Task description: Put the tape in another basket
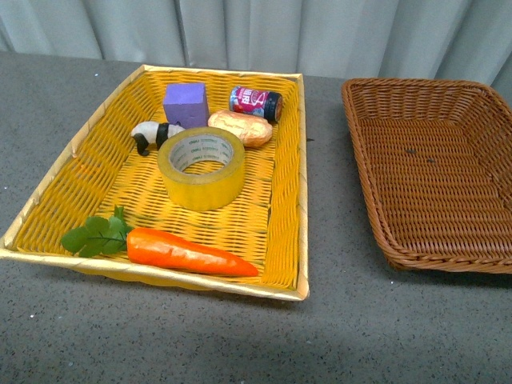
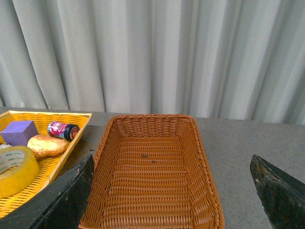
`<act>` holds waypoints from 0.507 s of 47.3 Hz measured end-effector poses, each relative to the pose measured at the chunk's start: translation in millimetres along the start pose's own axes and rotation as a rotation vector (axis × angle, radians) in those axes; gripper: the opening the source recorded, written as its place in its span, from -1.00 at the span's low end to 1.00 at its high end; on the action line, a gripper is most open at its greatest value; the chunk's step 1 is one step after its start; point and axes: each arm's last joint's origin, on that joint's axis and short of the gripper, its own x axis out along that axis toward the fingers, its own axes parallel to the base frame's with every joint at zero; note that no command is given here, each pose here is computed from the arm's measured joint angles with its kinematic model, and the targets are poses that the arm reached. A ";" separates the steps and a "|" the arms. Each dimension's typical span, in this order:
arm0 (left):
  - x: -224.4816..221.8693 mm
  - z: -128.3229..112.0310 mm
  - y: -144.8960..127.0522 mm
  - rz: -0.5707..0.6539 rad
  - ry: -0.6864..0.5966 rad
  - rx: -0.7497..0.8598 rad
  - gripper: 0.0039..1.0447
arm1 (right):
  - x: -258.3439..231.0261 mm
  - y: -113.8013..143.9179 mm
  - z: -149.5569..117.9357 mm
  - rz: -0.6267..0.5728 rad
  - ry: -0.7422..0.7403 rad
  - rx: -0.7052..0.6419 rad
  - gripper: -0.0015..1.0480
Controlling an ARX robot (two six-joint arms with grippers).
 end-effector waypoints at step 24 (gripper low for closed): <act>0.0 0.0 0.0 0.000 0.000 0.000 0.88 | 0.0 0.0 0.0 0.000 0.000 0.000 0.83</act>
